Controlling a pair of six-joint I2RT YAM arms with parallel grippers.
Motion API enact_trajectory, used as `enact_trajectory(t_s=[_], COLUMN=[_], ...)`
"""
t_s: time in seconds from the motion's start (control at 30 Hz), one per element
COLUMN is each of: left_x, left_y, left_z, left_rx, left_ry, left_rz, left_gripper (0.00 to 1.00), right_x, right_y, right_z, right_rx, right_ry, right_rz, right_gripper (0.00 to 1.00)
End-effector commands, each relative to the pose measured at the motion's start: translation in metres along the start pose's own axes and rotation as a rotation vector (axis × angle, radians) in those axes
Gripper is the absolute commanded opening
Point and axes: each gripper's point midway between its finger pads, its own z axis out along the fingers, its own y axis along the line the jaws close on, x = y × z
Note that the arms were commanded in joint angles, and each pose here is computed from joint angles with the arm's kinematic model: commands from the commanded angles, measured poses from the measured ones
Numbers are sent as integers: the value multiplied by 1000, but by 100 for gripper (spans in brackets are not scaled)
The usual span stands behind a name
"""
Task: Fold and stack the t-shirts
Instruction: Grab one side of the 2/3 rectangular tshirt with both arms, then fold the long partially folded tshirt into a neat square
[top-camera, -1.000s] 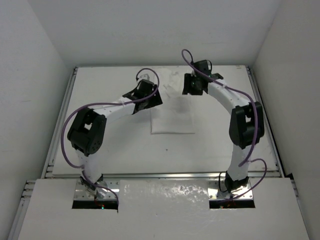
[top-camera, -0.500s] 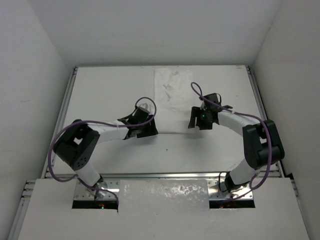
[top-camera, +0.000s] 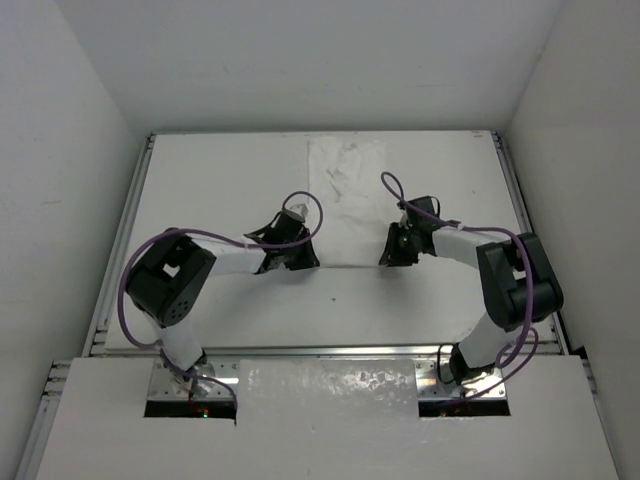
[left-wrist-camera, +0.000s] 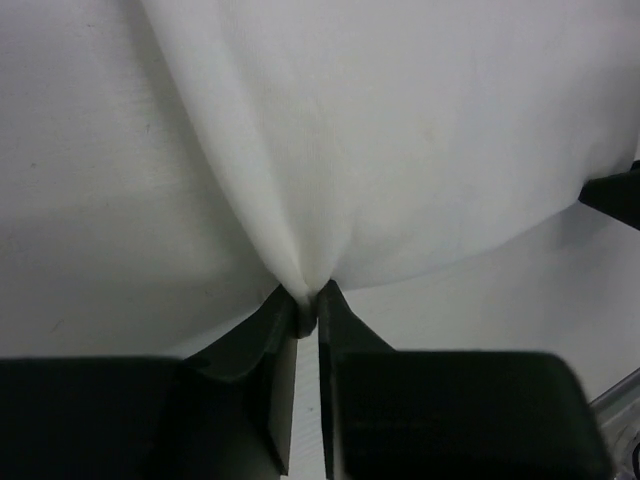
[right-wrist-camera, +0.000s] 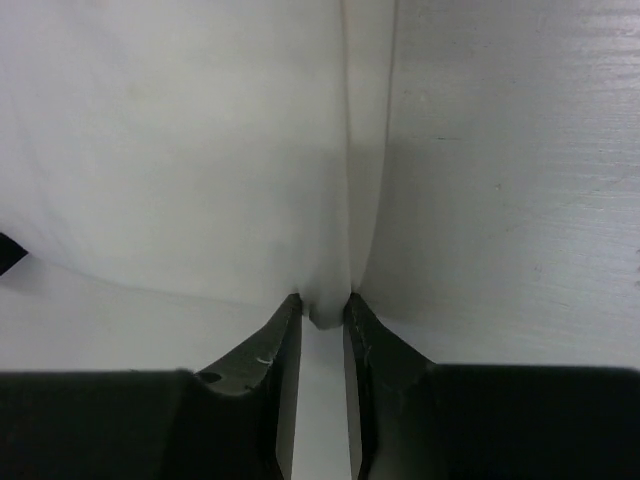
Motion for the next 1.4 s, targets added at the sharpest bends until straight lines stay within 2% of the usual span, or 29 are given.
enact_trajectory(t_s=[0.0,0.03,0.07,0.23,0.3,0.47,0.6,0.67,0.77,0.87,1.03,1.13,1.17,1.23,1.27,1.37], left_x=[-12,-10,-9,1,16,44,41,35,-10,-57,-116,-135,-146,-154,-163,-170], left_y=[-8,-8,-7,-13,-13,-45,-60,-56,-63,-73,-65,-57,-70,-57,-65,-54], left_z=[3,2,-1,-26,-35,-71,-98,-106,-123,-135,-122,-103,-105,-84,-83,-58], left_rx=[42,44,43,85,87,180,238,196,139,116,132,94,145,119,157,171], left_ry=[-28,-23,-22,-37,-23,-23,-61,-77,-229,-317,-337,-329,-324,-295,-290,-233], left_rz=[18,18,15,-4,4,37,-15,-35,-63,-86,-135,-126,-106,-133,-130,-157], left_gripper=[7,1,0,0,0,0,0,0,0,0,0,0,0,0,0,0], right_x=[-11,-11,-9,-7,10,38,40,29,3,-28,-84,-109,-115,-135,-140,-163], right_y=[4,3,1,6,6,28,42,50,61,69,86,87,87,87,87,86], right_z=[2,0,-1,-29,-35,-67,-95,-110,-123,-128,-131,-121,-118,-111,-109,-97], right_rx=[-23,-21,-15,-23,-32,-110,-148,-159,-143,-106,-64,-29,-25,-16,-12,8], right_ry=[-61,-74,-78,-156,-144,-167,-236,-273,-319,-361,-416,-421,-422,-435,-437,-424], right_rz=[-7,-7,-2,-1,-10,-58,-65,-60,-87,-110,-149,-156,-157,-152,-155,-164], right_gripper=[21,15,0,0,0,0,0,0,0,0,0,0,0,0,0,0])
